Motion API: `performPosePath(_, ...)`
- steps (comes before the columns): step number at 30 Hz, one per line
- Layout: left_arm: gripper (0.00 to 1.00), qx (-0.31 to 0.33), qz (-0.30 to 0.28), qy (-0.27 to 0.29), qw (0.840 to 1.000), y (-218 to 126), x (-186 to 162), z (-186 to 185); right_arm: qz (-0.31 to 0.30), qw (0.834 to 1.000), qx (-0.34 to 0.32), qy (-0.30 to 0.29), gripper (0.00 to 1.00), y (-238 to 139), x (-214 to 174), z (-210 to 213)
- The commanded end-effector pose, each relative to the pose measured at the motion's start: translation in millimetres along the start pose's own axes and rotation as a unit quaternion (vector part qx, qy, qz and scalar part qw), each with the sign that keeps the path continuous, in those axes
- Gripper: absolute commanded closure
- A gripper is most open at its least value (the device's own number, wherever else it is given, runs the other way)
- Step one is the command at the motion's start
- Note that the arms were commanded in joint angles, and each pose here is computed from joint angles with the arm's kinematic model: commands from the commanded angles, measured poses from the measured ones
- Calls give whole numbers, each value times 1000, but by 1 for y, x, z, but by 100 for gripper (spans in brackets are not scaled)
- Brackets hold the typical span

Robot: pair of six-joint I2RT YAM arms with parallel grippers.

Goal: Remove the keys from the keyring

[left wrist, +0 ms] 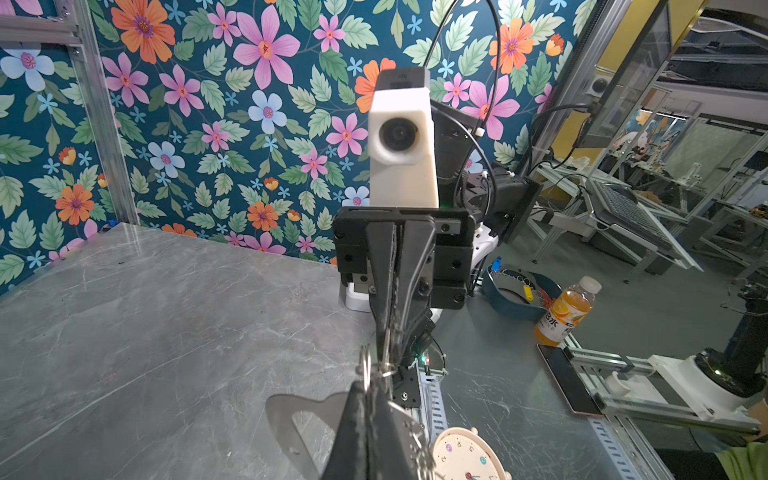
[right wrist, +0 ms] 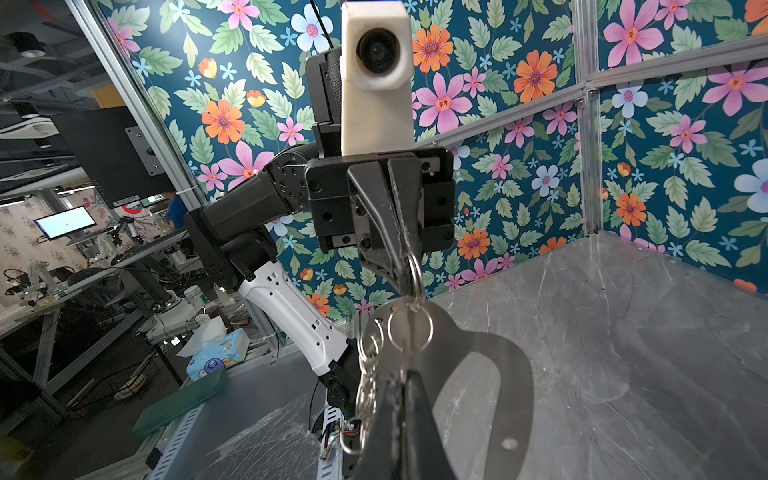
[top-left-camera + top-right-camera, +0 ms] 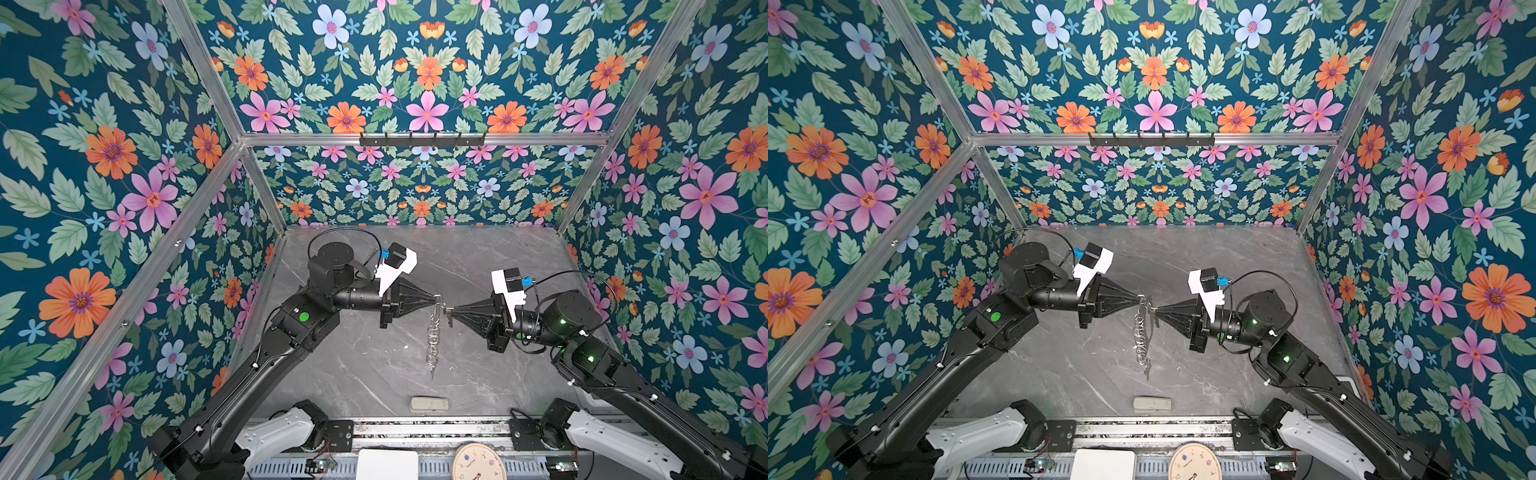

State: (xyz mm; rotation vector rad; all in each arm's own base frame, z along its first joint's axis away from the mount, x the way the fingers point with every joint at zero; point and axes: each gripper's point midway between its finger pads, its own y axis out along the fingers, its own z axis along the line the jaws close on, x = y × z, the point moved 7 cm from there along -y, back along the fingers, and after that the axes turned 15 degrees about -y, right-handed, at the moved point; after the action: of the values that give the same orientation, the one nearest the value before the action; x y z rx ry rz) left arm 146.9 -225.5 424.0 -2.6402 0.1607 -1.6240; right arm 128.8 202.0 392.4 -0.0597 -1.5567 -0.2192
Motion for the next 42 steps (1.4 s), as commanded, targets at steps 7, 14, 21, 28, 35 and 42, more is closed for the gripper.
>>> performPosePath(7, 100, 19, -12, 13, 1000, -1, 6, 2, -21, 1000, -3, -12, 100, -4, 9, 3)
performPosePath(14, 100, 23, -11, 11, 1000, 0, 5, 3, -24, 999, -14, -16, 100, -6, 12, 2)
performPosePath(21, 100, 32, -9, 8, 999, 0, 3, 7, -28, 999, -22, -20, 100, -7, 14, 2)
performPosePath(28, 100, 34, -4, 4, 999, 1, 1, 9, -35, 999, -27, -25, 100, -9, 20, 2)
performPosePath(35, 100, 31, 4, 1, 1000, 2, -2, 11, -34, 999, -28, -27, 100, -7, 25, 1)
performPosePath(42, 100, 21, 15, -5, 1000, 5, -6, 12, -27, 999, -28, -31, 100, -4, 29, 0)
